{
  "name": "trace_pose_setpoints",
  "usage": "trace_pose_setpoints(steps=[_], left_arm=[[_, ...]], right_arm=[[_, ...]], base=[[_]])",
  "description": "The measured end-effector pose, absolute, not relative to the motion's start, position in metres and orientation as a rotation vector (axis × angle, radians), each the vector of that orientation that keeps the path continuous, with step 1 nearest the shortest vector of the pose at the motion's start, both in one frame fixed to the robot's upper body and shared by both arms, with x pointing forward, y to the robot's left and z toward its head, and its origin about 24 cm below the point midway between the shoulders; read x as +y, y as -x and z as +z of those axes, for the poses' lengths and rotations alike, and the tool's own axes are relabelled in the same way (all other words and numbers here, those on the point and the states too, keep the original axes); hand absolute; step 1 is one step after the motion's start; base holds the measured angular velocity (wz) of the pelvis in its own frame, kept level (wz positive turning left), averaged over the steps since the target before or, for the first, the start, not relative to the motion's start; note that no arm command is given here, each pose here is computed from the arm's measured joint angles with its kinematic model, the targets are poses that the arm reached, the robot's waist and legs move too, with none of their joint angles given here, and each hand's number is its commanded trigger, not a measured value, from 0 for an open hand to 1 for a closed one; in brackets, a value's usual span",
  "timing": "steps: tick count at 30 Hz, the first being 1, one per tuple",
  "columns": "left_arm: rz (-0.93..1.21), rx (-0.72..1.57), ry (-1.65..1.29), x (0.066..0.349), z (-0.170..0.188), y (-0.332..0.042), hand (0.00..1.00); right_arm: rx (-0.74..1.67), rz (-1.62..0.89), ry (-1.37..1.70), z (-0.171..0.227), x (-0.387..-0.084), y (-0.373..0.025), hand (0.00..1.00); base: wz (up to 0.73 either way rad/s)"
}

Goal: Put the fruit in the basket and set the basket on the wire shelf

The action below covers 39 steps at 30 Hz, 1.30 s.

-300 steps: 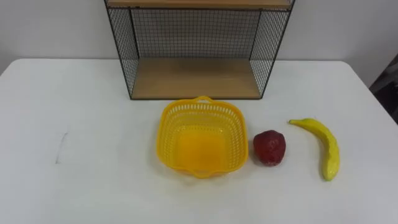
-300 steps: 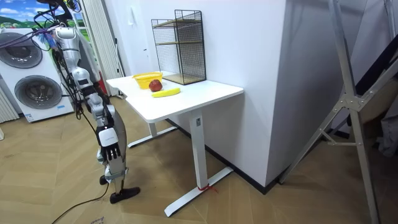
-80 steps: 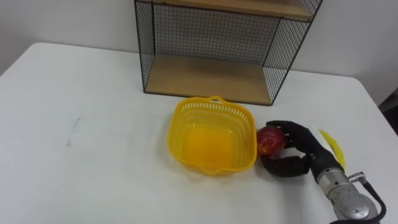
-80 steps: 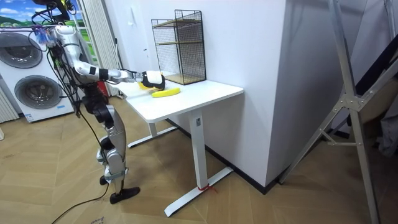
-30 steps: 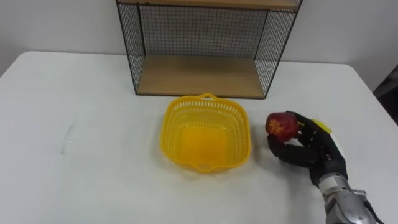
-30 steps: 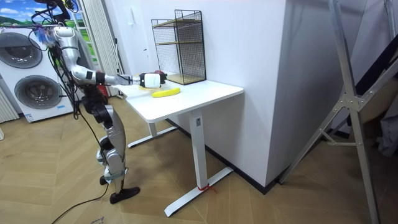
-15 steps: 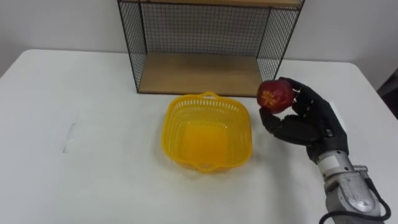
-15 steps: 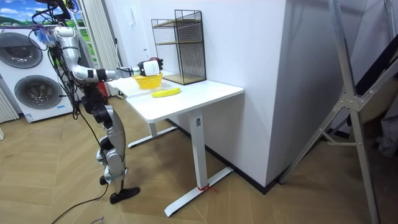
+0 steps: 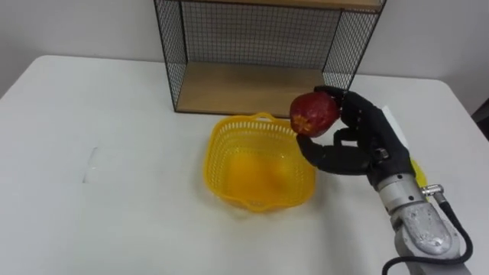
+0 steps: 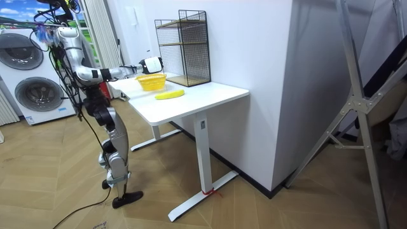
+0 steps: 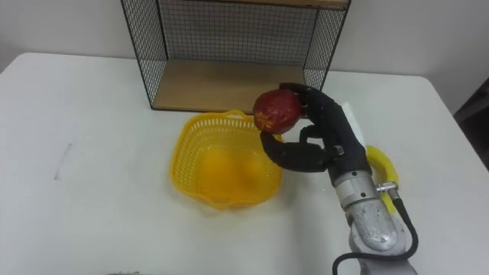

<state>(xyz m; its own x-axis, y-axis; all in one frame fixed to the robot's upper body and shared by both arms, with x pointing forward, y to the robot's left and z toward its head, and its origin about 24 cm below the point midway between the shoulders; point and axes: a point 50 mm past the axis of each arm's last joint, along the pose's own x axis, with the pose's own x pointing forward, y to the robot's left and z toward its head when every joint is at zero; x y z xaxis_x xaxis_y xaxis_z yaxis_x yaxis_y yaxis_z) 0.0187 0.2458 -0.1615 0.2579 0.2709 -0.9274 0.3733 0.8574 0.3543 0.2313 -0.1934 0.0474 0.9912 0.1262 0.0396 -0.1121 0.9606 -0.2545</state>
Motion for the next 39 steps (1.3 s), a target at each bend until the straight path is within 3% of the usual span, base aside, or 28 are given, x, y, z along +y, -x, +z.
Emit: trace_pose_setpoints(steps=[16,18,19,20,39], left_arm=[[-0.087,1.320,-0.608,0.252,-0.160,-0.025,0.00],[-0.087,1.315,-0.608,0.252,-0.160,-0.028,0.00],[-0.088,1.313,-0.608,0.252,-0.160,-0.029,0.00],[-0.088,1.311,-0.609,0.252,-0.160,-0.029,0.00],[-0.090,1.305,-0.610,0.251,-0.160,-0.031,0.00]], right_arm=[[-0.046,0.227,0.356,0.045,-0.181,-0.230,1.00],[-0.043,0.247,0.376,0.044,-0.179,-0.229,0.56],[-0.041,0.255,0.385,0.044,-0.179,-0.229,0.12],[-0.041,0.256,0.390,0.044,-0.179,-0.229,0.00],[-0.013,0.292,0.456,0.039,-0.174,-0.228,0.00]], base=[[0.00],[0.00],[0.00],[0.04],[0.01]])
